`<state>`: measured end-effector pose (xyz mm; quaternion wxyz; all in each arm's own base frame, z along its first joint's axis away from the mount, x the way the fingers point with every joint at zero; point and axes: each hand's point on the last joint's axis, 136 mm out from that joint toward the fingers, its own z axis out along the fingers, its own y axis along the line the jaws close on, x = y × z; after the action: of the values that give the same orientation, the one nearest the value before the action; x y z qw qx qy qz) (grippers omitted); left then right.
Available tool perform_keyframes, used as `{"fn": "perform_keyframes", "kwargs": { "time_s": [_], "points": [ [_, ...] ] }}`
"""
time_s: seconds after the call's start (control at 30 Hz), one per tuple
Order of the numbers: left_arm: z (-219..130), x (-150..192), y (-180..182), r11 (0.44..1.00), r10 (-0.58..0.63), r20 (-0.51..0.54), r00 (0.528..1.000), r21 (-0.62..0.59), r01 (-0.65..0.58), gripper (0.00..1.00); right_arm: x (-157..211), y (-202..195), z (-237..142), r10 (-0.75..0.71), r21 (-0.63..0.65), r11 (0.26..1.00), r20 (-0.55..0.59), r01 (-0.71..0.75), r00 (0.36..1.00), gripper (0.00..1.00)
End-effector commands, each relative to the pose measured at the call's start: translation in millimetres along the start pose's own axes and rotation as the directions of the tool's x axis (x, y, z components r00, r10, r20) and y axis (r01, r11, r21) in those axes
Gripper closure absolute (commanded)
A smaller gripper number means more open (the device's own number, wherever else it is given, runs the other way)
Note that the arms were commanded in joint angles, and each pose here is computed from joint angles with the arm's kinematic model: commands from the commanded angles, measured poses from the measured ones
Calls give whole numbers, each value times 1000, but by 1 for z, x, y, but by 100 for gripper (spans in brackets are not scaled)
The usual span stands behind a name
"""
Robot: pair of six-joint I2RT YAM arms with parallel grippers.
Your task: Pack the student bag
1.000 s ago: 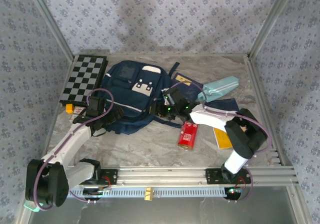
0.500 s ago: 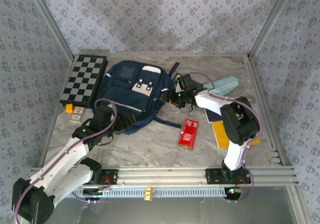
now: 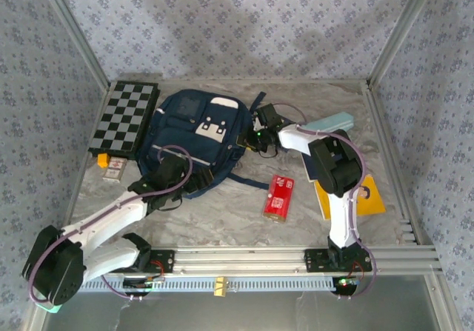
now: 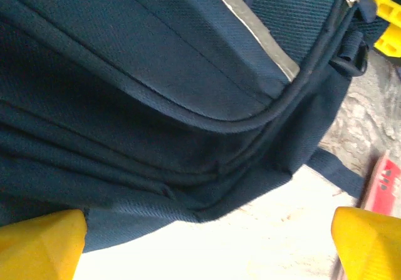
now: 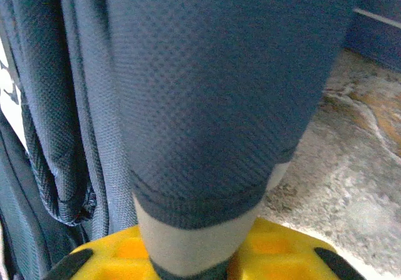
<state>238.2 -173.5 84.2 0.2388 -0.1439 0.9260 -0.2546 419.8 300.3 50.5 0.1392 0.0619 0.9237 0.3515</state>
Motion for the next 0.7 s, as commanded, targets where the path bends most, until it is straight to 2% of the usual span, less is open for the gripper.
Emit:
{"fn": "perform_keyframes", "kwargs": {
  "time_s": [0.0, 0.17, 0.23, 0.3, 0.43, 0.57, 0.67],
  "points": [
    [2, -21, -12, 998, 61, 60, 996, 26, -62, 0, 0, 9, -1, -15, -28, 999, -10, 15, 1000, 87],
    [16, -34, 6, 999, 50, 46, 998, -19, -49, 0, 3, 15, -13, -22, -52, 998, -3, 22, 1000, 100],
    [19, -43, 11, 998, 66, 65, 996, -26, -64, 0, 6, 19, -19, -18, -72, 997, 6, 19, 1000, 100],
    [22, -54, 10, 991, 132, 69, 989, -17, -131, 0, 13, 25, -24, -10, -92, 996, 0, 10, 1000, 100],
    [21, -73, 18, 981, 185, 75, 980, -66, -180, 0, 29, 45, -30, -15, -142, 990, -29, 11, 999, 100],
    [17, -90, 28, 986, 163, 102, 981, -57, -158, 0, 30, 69, -37, 17, -218, 976, 4, -16, 1000, 100],
    [7, -96, 28, 985, 166, 108, 980, -55, -161, 0, 37, 70, -38, 73, -233, 970, 18, -67, 997, 100]
  ]
}}
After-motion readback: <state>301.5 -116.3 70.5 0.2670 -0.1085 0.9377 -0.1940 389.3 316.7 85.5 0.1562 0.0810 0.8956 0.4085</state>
